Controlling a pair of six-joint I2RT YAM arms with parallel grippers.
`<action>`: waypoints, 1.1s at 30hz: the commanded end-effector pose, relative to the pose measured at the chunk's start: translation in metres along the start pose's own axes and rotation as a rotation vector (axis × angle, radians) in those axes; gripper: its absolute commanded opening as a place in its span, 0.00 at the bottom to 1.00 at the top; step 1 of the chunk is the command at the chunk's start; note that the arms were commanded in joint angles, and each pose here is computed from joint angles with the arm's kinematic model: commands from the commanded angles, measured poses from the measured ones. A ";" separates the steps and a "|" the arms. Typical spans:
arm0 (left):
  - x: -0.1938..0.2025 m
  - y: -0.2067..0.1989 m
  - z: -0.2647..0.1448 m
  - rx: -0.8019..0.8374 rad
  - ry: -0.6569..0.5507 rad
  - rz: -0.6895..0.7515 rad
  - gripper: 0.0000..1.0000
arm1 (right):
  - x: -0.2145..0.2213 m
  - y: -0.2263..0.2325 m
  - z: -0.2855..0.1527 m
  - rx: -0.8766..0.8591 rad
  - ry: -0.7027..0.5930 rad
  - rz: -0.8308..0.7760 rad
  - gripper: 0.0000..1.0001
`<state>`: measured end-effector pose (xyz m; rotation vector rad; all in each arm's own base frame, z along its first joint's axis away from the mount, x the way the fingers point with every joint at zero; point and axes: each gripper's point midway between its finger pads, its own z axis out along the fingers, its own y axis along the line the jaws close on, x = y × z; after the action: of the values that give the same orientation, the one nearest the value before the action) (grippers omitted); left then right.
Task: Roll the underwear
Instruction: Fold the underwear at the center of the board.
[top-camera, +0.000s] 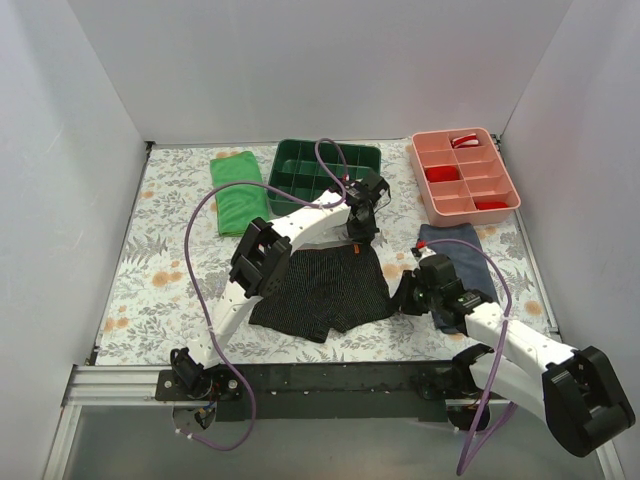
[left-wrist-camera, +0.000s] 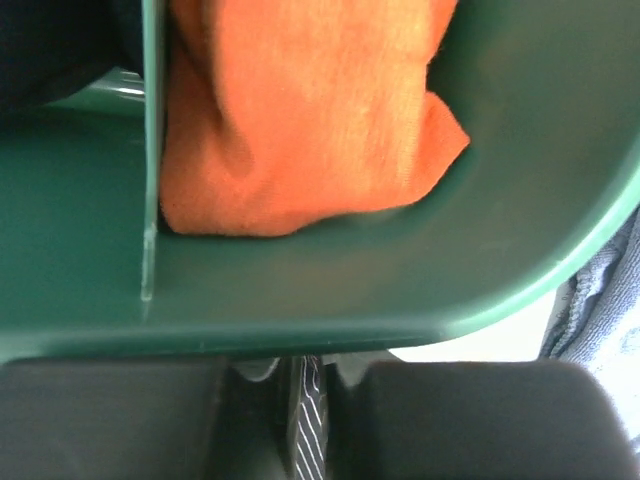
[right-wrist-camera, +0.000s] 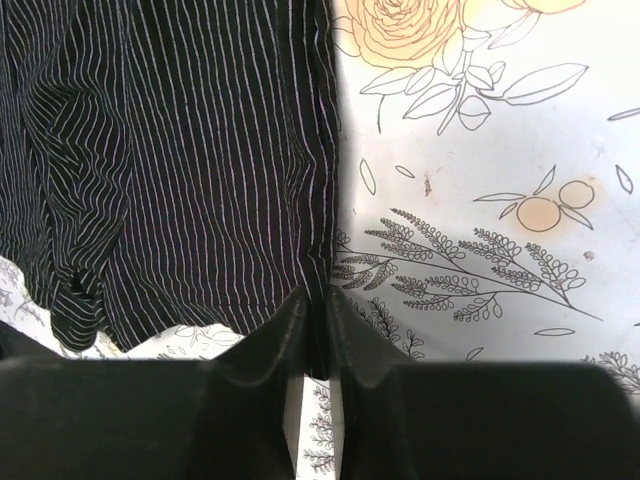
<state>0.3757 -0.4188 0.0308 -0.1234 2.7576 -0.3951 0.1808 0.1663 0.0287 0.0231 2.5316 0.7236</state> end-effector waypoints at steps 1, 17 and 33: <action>-0.006 -0.006 -0.013 0.007 -0.028 0.009 0.00 | 0.001 0.004 -0.003 -0.035 -0.004 -0.024 0.12; -0.032 -0.030 -0.083 0.156 -0.130 0.048 0.00 | -0.042 0.056 -0.043 -0.204 -0.132 -0.131 0.01; -0.044 0.024 -0.120 0.129 -0.194 -0.008 0.00 | -0.046 0.102 -0.051 -0.257 -0.062 -0.224 0.01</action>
<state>0.3634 -0.3851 0.1234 -0.0800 2.6018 -0.5243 0.1822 0.2074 0.1160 -0.2526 2.3539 0.9257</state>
